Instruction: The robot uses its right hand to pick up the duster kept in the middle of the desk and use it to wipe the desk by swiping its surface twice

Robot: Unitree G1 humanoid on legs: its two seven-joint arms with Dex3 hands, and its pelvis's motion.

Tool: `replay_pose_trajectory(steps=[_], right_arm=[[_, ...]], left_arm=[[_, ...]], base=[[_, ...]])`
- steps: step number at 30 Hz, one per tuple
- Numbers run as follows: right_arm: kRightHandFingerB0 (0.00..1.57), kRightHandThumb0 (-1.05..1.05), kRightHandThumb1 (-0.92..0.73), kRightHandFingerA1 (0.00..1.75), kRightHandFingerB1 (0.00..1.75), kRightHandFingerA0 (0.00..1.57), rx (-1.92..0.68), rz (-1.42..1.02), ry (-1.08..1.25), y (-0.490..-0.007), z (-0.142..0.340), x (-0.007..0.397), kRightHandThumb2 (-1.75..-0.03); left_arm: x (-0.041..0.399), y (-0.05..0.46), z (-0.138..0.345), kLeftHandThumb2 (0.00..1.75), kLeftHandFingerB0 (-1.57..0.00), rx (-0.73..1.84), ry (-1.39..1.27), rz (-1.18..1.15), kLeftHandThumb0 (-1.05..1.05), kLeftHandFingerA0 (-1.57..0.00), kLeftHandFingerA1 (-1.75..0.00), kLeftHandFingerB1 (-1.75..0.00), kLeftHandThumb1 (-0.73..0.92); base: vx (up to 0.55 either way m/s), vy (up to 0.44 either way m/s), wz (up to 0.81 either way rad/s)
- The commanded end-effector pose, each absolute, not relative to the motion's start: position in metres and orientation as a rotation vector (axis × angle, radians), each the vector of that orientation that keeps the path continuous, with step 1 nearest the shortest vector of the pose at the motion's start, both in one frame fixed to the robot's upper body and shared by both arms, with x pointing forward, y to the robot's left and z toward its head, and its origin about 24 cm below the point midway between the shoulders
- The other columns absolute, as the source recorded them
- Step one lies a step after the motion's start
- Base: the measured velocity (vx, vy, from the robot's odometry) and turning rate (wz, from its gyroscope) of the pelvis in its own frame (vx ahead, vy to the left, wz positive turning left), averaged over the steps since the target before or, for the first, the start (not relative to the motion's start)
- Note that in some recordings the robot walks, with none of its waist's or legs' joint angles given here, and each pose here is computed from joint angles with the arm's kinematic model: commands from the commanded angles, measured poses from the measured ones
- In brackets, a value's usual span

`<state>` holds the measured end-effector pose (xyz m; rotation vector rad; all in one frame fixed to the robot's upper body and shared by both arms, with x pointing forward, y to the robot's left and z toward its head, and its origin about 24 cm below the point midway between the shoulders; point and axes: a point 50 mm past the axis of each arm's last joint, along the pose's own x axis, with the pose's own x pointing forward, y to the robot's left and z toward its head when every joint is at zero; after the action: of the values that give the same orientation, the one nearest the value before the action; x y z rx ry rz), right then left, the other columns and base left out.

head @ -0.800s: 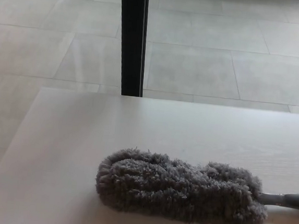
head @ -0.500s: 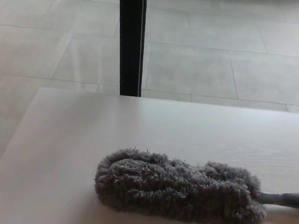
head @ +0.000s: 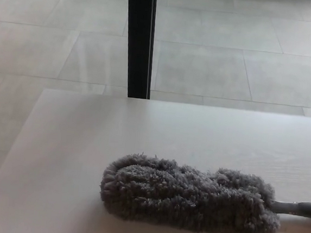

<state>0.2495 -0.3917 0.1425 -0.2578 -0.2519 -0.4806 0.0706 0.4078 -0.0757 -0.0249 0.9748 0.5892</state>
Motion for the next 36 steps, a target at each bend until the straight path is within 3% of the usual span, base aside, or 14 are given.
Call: replay_pose_trajectory(steps=[1,8,9,11,12,16,17,18,19,24,25,29,30,36], right_arm=[[0.15,-0.87,-0.88,0.41,0.28,0.15,-0.505,-0.013,-0.481,-0.266,0.223,0.305,-0.68],[0.2,-0.89,-0.84,0.37,0.28,0.17,-0.684,0.251,-0.351,-0.212,0.181,0.328,-0.67],[0.2,-0.84,-0.85,0.38,0.28,0.18,-0.719,0.313,-0.333,-0.2,0.172,0.327,-0.66],[0.2,-0.84,-0.85,0.38,0.28,0.18,-0.736,0.379,-0.324,-0.189,0.164,0.325,-0.66],[0.23,-0.83,-0.84,0.39,0.29,0.21,-0.78,0.448,-0.302,-0.172,0.151,0.325,-0.66],[0.19,-0.84,-0.85,0.4,0.28,0.18,-0.87,0.566,-0.255,-0.15,0.132,0.318,-0.67],[0.18,-0.83,-0.85,0.41,0.28,0.2,-0.892,0.591,-0.254,-0.146,0.126,0.316,-0.68],[0.18,-0.83,-0.85,0.41,0.28,0.2,-0.904,0.604,-0.26,-0.143,0.122,0.315,-0.68],[0.18,-0.83,-0.85,0.43,0.28,0.17,-0.911,0.644,-0.244,-0.137,0.114,0.314,-0.67],[0.17,-0.86,-0.86,0.48,0.3,0.17,-0.946,0.678,-0.235,-0.129,0.102,0.311,-0.67],[0.17,-0.86,-0.86,0.46,0.29,0.18,-0.962,0.689,-0.213,-0.129,0.099,0.31,-0.68],[0.17,-0.85,-0.86,0.46,0.29,0.16,-1.005,0.699,-0.187,-0.127,0.093,0.312,-0.68],[0.16,-0.83,-0.86,0.45,0.28,0.17,-1.091,0.709,-0.203,-0.127,0.092,0.311,-0.67],[0.18,-0.79,-0.81,0.49,0.3,0.2,-1.221,0.762,-0.233,-0.124,0.078,0.306,-0.66]], left_arm=[[0.078,0.411,-0.072,0.66,-0.37,-0.105,0.919,0.617,-0.74,-0.44,-0.57,-0.43,0.86],[0.083,0.409,-0.071,0.66,-0.36,-0.109,0.915,0.585,-0.73,-0.42,-0.58,-0.42,0.88],[0.085,0.41,-0.07,1.07,-0.33,-0.102,0.91,0.58,-0.71,-0.41,-0.64,-0.55,0.68],[0.086,0.409,-0.07,1.07,-0.33,-0.09,0.912,0.576,-0.71,-0.41,-0.64,-0.55,0.68],[0.086,0.41,-0.069,0.66,-0.35,-0.091,0.902,0.564,-0.74,-0.42,-0.56,-0.42,0.89],[0.086,0.41,-0.069,0.66,-0.35,-0.095,0.897,0.562,-0.75,-0.43,-0.53,-0.4,0.89],[0.087,0.41,-0.069,1.08,-0.29,-0.096,0.898,0.566,-0.72,-0.38,-0.61,-0.53,0.69],[0.087,0.411,-0.068,1.08,-0.29,-0.082,0.901,0.562,-0.72,-0.38,-0.61,-0.53,0.69],[0.088,0.411,-0.068,0.66,-0.4,-0.098,0.887,0.561,-0.73,-0.44,-0.53,-0.42,0.89],[0.094,0.41,-0.065,0.86,-0.35,-0.129,0.81,0.541,-0.84,-0.39,-0.6,-0.47,0.71],[0.102,0.408,-0.062,0.66,-0.37,-0.216,0.702,0.545,-0.79,-0.4,-0.56,-0.41,0.84],[0.115,0.405,-0.058,0.8,-0.31,-0.292,0.607,0.51,-0.87,-0.35,-0.59,-0.45,0.65],[0.116,0.403,-0.058,0.64,-0.37,-0.285,0.614,0.495,-0.81,-0.39,-0.56,-0.4,0.78],[0.114,0.401,-0.061,0.64,-0.31,-0.275,0.645,0.461,-0.83,-0.33,-0.58,-0.4,0.79]], base=[[0.0,0.0,0.0],[0.0,0.0,0.0],[0.0,0.0,0.0],[0.0,0.0,0.0],[0.0,0.0,0.0],[0.0,0.0,0.0],[0.0,0.0,0.0],[0.0,0.0,0.0],[0.0,0.0,0.0],[0.0,0.0,0.0],[0.0,0.0,0.0],[0.0,0.0,0.0],[0.0,0.0,0.0],[0.0,0.0,0.0]])
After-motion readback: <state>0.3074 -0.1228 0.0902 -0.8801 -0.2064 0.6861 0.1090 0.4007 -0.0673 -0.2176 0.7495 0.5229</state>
